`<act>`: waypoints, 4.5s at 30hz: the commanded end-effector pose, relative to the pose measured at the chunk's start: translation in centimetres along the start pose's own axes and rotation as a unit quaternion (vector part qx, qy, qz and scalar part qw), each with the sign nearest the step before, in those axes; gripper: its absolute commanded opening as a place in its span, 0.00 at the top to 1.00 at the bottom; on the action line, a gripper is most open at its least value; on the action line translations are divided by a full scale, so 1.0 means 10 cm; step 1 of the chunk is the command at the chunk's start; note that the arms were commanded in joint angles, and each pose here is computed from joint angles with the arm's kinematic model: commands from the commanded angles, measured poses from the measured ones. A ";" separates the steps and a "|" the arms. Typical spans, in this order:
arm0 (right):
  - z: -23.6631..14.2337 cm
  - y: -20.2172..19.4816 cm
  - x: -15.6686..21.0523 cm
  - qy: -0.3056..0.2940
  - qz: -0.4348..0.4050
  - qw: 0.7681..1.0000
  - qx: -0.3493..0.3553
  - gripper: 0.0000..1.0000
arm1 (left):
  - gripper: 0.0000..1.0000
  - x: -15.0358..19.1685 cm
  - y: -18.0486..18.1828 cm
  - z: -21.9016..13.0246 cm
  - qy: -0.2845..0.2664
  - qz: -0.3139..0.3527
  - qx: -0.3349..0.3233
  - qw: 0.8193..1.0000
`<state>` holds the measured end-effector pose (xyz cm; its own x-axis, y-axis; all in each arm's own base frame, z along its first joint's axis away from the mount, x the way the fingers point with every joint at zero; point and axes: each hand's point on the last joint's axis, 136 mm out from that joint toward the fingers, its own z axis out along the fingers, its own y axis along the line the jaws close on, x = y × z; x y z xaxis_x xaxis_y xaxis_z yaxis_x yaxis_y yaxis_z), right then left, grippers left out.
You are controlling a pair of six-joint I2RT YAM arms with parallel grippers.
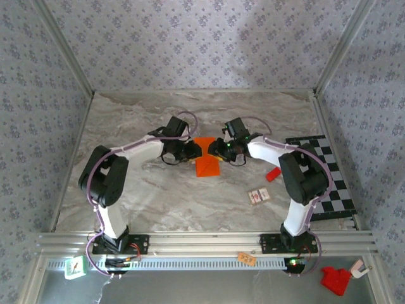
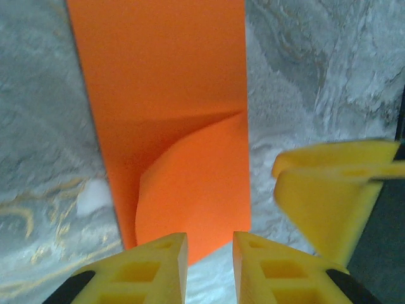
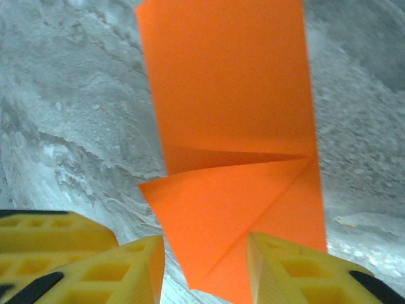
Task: Fold a paper plane with a square sheet of paper (pick it up from the middle)
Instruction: Fold the triangle a second time at the center of the table, then pick up the paper from the center of the table, then turn over the paper at the center of the table.
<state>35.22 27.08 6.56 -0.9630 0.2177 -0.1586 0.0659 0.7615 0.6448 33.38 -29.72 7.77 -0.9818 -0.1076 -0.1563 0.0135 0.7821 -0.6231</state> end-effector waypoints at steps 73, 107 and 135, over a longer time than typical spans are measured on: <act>0.39 -0.02 0.23 0.015 0.064 0.997 -0.049 0.74 | 0.88 0.08 0.71 0.48 0.002 -0.121 -0.101 0.987; -0.09 0.60 -0.16 -0.050 -0.013 0.983 -0.177 1.00 | 0.37 -0.33 0.11 -0.50 -0.085 -0.155 0.156 0.972; -0.49 1.04 -0.33 -0.037 0.023 0.945 -0.324 0.97 | 0.41 -0.47 -0.56 -1.02 -0.097 -0.129 0.319 0.934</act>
<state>38.08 31.37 17.96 -0.9339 0.3107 -0.1768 -0.1044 0.2360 0.9661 35.45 -27.14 16.32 -0.9110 -0.4093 0.0500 -0.1567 0.2315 -0.9601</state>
